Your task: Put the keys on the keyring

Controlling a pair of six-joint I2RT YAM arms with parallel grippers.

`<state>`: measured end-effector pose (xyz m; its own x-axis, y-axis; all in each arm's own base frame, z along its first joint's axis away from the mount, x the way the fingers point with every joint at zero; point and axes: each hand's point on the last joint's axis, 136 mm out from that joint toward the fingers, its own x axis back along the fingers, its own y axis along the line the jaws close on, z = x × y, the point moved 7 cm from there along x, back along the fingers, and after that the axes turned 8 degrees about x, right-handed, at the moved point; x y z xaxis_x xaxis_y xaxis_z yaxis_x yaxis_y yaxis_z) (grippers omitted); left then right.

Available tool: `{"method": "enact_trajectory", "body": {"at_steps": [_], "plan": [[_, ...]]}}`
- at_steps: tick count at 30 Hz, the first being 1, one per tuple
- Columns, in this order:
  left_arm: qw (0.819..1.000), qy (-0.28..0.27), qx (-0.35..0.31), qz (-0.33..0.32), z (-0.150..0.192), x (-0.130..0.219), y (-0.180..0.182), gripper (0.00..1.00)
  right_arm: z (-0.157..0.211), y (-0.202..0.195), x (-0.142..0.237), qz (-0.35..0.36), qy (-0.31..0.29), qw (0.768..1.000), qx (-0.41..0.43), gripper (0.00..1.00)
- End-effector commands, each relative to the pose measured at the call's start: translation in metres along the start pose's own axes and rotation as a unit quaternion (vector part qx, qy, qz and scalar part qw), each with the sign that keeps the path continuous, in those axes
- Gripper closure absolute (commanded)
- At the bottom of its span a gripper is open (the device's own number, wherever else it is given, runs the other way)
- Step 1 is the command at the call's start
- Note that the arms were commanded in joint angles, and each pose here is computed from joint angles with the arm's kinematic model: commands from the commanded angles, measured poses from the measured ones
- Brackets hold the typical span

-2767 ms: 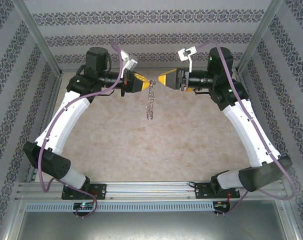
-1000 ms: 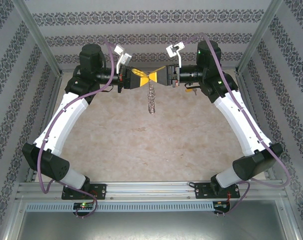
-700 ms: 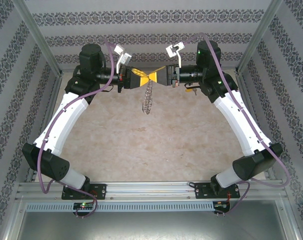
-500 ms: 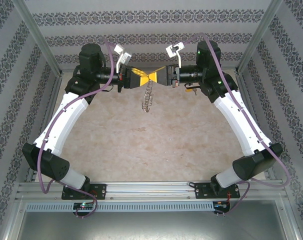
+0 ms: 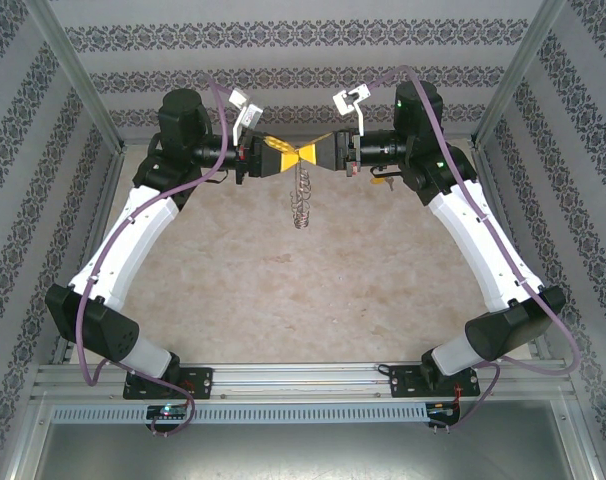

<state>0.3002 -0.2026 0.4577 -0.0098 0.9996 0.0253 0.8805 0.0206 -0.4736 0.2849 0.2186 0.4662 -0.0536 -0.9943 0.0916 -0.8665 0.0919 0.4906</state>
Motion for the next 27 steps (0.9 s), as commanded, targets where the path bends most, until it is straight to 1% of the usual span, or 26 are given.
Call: {"method": "enact_trajectory", "body": {"at_steps": [1, 3, 4, 5, 9, 13, 19, 27], "plan": [[0.999, -0.028, -0.045, -0.001, -0.012, 0.011, -0.016, 0.74, -0.016, 0.012, 0.006, -0.005, -0.024, 0.999, 0.040, 1.00], [0.998, -0.042, -0.046, -0.005, -0.014, 0.014, -0.015, 0.66, -0.020, 0.014, 0.009, 0.000, -0.040, 0.998, 0.048, 1.00], [0.998, -0.052, -0.045, -0.006, -0.014, 0.016, -0.013, 0.63, -0.022, 0.014, 0.010, 0.002, -0.050, 0.998, 0.050, 1.00], [0.997, -0.062, -0.043, -0.007, -0.015, 0.018, -0.012, 0.62, -0.023, 0.015, 0.011, 0.003, -0.057, 0.997, 0.052, 1.00], [0.994, -0.100, -0.044, -0.004, -0.021, 0.022, -0.007, 0.61, -0.028, 0.017, 0.012, -0.003, -0.083, 0.995, 0.052, 1.00], [0.991, -0.121, -0.051, 0.003, -0.029, 0.023, -0.008, 0.61, -0.030, 0.017, 0.012, -0.003, -0.113, 0.992, 0.050, 1.00], [0.990, -0.131, -0.056, 0.020, -0.036, 0.023, -0.012, 0.61, -0.031, 0.015, 0.014, 0.005, -0.171, 0.984, 0.046, 1.00], [0.990, -0.130, -0.057, 0.022, -0.038, 0.021, -0.007, 0.61, -0.027, 0.017, 0.006, -0.010, -0.187, 0.981, 0.043, 1.00]]}}
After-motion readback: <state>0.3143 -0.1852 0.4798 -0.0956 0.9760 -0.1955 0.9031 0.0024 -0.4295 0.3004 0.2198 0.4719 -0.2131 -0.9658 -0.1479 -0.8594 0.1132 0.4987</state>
